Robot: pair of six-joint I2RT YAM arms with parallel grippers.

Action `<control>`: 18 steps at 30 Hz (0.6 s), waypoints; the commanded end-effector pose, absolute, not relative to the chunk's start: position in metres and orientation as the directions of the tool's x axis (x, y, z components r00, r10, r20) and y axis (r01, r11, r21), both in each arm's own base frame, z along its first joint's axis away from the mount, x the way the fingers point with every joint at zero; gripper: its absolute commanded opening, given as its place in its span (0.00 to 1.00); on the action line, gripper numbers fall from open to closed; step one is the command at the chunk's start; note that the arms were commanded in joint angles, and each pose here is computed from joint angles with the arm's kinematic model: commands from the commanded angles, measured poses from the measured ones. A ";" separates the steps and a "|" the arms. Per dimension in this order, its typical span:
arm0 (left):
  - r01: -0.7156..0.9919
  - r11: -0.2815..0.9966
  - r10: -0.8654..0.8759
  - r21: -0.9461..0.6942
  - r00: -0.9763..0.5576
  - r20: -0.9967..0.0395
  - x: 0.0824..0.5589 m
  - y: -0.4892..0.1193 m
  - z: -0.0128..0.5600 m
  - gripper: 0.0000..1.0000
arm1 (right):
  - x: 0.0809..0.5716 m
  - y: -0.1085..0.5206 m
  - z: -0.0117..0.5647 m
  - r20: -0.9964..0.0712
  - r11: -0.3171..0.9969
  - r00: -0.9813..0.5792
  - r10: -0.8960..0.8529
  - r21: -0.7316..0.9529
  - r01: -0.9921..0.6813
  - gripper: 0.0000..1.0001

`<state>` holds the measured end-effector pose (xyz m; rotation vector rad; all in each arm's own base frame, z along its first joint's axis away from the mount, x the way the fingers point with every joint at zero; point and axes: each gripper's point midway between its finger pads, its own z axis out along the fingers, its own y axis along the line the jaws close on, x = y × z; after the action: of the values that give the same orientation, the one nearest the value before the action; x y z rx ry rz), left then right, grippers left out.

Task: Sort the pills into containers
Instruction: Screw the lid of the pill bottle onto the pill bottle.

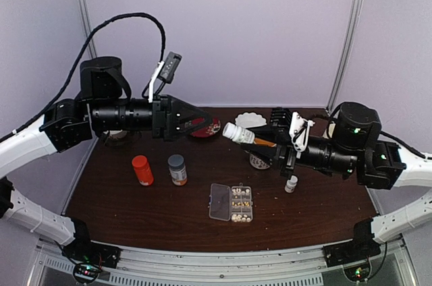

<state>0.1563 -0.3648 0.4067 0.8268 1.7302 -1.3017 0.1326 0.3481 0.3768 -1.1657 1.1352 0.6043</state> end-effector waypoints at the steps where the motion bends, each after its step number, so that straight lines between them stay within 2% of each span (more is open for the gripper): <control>1: 0.780 0.127 0.078 -0.612 -0.623 -0.778 0.133 -0.375 0.416 0.88 | 0.134 0.355 0.394 -0.886 0.362 0.429 -0.177 -0.464 -0.809 0.00; 4: 0.775 0.113 0.087 -0.621 -0.631 -0.771 0.131 -0.377 0.416 0.88 | 0.134 0.362 0.392 -0.876 0.349 0.439 -0.202 -0.483 -0.803 0.00; 12: 0.770 0.079 0.099 -0.634 -0.638 -0.763 0.125 -0.378 0.416 0.75 | 0.136 0.369 0.389 -0.867 0.353 0.443 -0.228 -0.497 -0.793 0.00; 18: 0.764 0.069 0.115 -0.642 -0.645 -0.755 0.123 -0.380 0.413 0.70 | 0.137 0.370 0.388 -0.866 0.355 0.442 -0.232 -0.499 -0.791 0.00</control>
<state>0.1284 -0.3797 0.3929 0.8539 1.9032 -1.5644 0.1343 0.3697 0.3724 -1.2270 1.1075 0.4888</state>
